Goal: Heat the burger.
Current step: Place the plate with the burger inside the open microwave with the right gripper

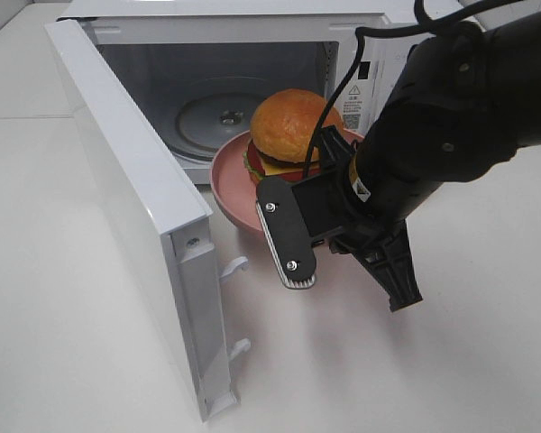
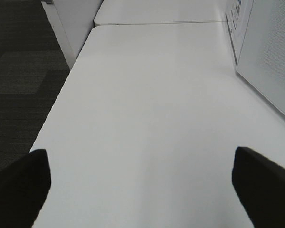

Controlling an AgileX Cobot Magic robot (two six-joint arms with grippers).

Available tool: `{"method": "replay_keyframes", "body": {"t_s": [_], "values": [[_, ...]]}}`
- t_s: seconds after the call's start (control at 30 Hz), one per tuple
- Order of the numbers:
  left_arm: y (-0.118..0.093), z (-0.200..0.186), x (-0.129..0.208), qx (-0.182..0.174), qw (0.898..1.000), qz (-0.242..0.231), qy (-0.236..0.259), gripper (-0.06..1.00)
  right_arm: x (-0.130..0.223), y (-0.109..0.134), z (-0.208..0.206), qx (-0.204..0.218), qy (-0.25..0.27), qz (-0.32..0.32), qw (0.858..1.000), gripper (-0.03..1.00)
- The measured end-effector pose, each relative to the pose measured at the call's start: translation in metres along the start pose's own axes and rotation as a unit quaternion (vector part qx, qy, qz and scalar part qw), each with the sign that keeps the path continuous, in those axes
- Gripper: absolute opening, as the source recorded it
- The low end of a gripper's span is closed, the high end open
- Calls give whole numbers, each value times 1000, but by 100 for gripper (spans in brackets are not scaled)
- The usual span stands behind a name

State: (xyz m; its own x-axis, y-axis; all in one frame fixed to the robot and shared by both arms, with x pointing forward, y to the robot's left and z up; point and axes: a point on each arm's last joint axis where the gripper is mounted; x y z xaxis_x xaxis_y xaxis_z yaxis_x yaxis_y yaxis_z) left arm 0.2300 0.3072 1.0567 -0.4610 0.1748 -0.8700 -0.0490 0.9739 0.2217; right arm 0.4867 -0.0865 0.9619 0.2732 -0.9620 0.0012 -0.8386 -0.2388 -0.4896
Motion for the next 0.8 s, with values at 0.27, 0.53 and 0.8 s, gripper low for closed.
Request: {"method": "replay_keyframes", "body": {"t_s": [0.27, 0.53, 0.8], "values": [[0, 0, 0, 0, 1000, 0, 0, 98, -5, -6, 9, -2, 1, -13, 1000, 4], [0, 0, 0, 0, 1000, 0, 0, 98, -5, -17, 11, 11, 3, -26, 1000, 4], [0, 0, 0, 0, 1000, 0, 0, 98, -8, -26, 10, 24, 1, -33, 999, 4]]}}
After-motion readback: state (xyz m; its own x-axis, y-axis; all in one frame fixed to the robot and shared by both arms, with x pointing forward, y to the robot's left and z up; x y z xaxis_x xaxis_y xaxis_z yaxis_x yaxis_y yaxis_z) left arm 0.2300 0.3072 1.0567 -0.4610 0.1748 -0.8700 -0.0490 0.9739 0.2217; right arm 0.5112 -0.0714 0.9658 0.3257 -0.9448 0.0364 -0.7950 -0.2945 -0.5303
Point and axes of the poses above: a point on each arm's last joint axis where the gripper is mounted, z pointing out along that axis toward the gripper, y along the wrist's bending axis when the last joint is at zero, x = y × z, and after that the axes turned 8 degrees about z, right-handed
